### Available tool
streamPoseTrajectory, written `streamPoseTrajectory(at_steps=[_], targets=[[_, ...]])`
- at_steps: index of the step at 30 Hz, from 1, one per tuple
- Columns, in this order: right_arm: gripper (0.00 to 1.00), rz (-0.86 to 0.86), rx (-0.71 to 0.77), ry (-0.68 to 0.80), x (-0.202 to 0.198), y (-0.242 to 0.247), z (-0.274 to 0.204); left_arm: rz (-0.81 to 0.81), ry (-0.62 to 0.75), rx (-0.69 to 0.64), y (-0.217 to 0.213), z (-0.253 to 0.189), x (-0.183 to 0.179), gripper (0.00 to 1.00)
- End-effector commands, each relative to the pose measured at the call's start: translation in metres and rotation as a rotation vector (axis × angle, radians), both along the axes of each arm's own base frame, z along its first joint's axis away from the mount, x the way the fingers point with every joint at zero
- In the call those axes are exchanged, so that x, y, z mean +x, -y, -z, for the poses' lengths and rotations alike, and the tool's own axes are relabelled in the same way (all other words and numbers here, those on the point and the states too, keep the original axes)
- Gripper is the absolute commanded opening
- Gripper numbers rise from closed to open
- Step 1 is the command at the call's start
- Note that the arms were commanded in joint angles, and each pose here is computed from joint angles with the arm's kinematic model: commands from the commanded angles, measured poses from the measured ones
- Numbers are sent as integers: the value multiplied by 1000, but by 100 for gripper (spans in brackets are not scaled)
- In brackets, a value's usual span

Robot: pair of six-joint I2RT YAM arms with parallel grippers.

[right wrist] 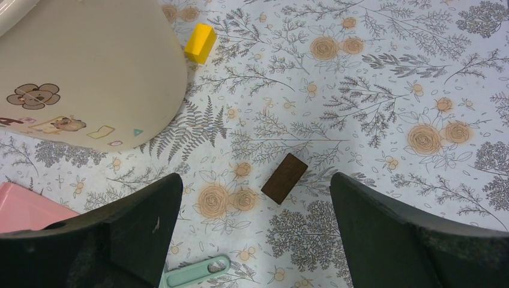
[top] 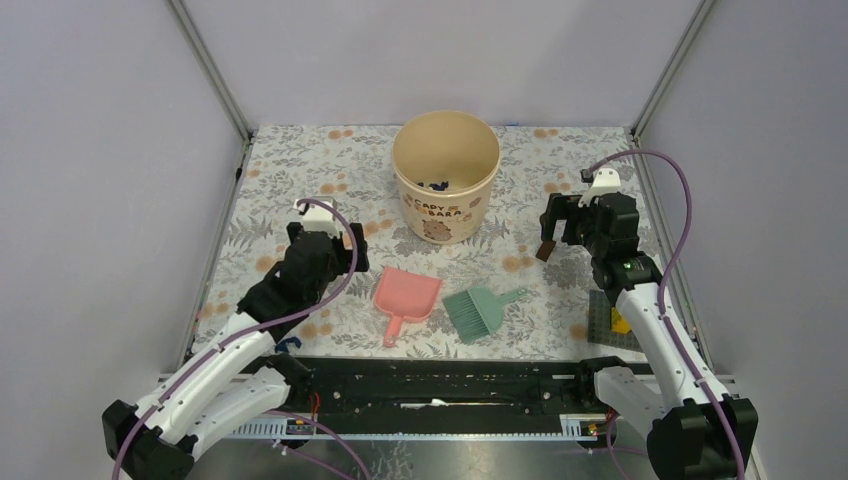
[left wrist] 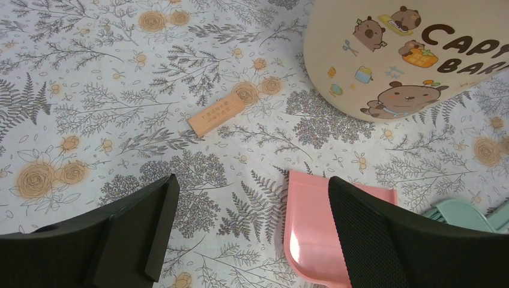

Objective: Sweep away the paper scraps from the table

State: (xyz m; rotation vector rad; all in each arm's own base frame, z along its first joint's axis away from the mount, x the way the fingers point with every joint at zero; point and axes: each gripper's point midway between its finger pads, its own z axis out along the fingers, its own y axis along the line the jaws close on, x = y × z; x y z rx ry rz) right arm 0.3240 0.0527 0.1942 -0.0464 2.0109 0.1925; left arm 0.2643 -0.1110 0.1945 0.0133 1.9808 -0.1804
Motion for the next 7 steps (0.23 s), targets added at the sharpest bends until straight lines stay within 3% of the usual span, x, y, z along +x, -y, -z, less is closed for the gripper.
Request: streamPoseTrajectory(at_steps=[1, 7], targets=[[100, -9, -6, 51, 5, 0, -11, -2, 32, -36, 3, -9, 4, 99], [100, -9, 1, 59, 5, 0, -15, 5, 25, -36, 4, -8, 4, 99]])
